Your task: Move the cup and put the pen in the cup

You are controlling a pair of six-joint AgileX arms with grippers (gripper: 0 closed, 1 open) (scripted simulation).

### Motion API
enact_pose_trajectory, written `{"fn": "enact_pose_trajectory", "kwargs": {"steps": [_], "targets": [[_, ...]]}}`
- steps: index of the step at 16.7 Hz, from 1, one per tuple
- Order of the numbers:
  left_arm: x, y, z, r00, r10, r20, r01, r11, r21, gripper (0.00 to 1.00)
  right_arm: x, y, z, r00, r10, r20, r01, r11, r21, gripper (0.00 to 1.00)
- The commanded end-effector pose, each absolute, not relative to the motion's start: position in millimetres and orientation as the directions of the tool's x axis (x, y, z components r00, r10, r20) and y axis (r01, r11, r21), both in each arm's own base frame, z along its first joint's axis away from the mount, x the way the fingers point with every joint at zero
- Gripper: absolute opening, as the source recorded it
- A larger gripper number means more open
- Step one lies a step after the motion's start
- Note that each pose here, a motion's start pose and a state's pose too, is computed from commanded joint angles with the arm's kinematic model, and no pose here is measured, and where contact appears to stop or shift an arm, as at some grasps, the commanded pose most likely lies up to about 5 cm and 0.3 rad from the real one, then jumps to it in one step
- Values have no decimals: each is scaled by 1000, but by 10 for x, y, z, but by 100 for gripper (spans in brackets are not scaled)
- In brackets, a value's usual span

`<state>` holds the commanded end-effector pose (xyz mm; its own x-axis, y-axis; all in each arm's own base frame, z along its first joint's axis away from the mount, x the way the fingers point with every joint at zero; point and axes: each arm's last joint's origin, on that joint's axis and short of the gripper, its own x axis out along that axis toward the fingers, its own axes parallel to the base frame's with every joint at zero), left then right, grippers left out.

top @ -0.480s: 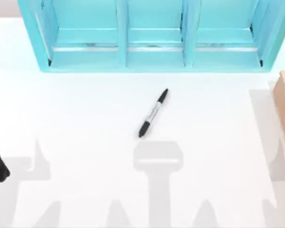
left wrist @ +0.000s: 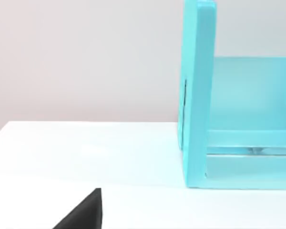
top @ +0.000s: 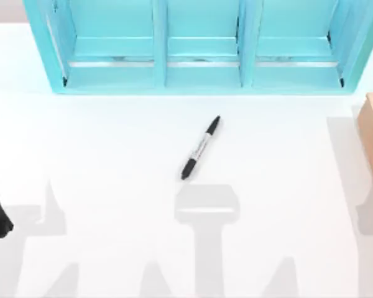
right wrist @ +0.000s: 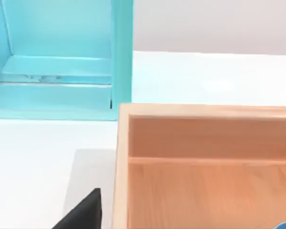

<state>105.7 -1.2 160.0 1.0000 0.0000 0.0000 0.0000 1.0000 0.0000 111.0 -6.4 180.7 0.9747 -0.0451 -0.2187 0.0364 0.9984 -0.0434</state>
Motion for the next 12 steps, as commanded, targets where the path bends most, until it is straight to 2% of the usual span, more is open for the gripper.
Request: {"fn": "enact_pose_trajectory", "kwargs": {"steps": [5,12], "targets": [[1057,-12,1600,1000,0,0,0,1000,0,100,1381,-146,2212,860,-80,-504,37,995,-94,100],[1057,-12,1600,1000,0,0,0,1000,0,100,1856,-332,2675,692,-115,-713,27,991,-134,100]]}}
